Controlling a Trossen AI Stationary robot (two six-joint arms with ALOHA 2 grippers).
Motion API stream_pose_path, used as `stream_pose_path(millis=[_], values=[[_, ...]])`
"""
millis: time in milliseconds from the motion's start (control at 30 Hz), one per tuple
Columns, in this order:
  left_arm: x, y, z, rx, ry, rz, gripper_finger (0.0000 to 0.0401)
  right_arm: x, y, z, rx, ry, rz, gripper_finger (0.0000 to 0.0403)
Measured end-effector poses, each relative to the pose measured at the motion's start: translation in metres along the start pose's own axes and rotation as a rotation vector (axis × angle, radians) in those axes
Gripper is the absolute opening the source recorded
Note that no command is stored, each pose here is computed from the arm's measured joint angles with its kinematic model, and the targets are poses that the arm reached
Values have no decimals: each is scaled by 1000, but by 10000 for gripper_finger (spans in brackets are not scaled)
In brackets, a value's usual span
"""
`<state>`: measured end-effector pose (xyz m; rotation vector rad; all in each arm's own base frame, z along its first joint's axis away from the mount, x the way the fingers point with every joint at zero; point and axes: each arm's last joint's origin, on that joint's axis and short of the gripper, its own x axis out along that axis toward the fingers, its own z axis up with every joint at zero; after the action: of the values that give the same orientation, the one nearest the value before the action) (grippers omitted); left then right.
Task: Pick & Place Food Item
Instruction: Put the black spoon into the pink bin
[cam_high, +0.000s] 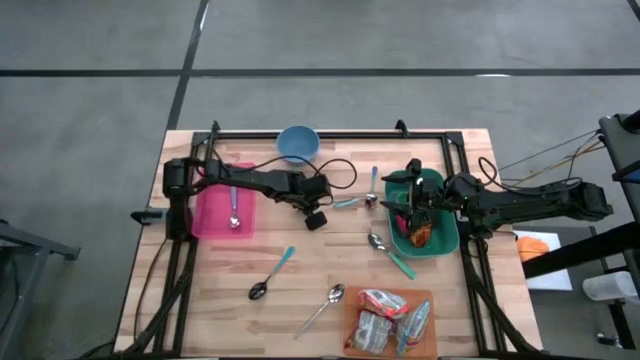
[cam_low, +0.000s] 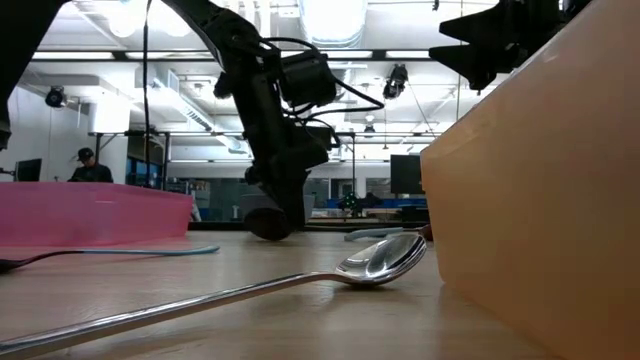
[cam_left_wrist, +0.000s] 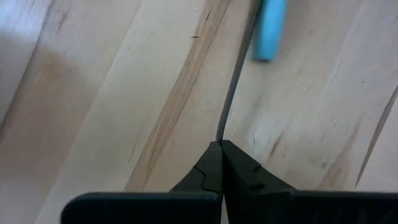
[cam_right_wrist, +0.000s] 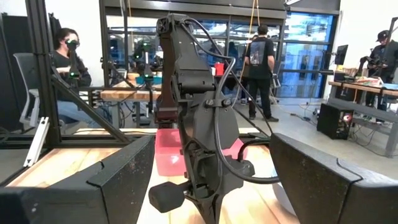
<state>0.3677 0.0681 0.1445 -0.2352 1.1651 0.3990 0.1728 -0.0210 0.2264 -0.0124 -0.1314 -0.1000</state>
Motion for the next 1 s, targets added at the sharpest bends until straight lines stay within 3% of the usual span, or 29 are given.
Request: stream_pose_path(millis=[333, 733, 1000], values=[[14, 3, -16, -4, -26, 1, 0, 0, 0, 0, 0, 0, 0, 316], [15, 3, -17, -9, -43, -5, 6, 0, 0, 0, 1, 0, 0, 316], [16, 3, -18, -9, -31, -12, 109, 0, 0, 0, 1, 0, 0, 316]])
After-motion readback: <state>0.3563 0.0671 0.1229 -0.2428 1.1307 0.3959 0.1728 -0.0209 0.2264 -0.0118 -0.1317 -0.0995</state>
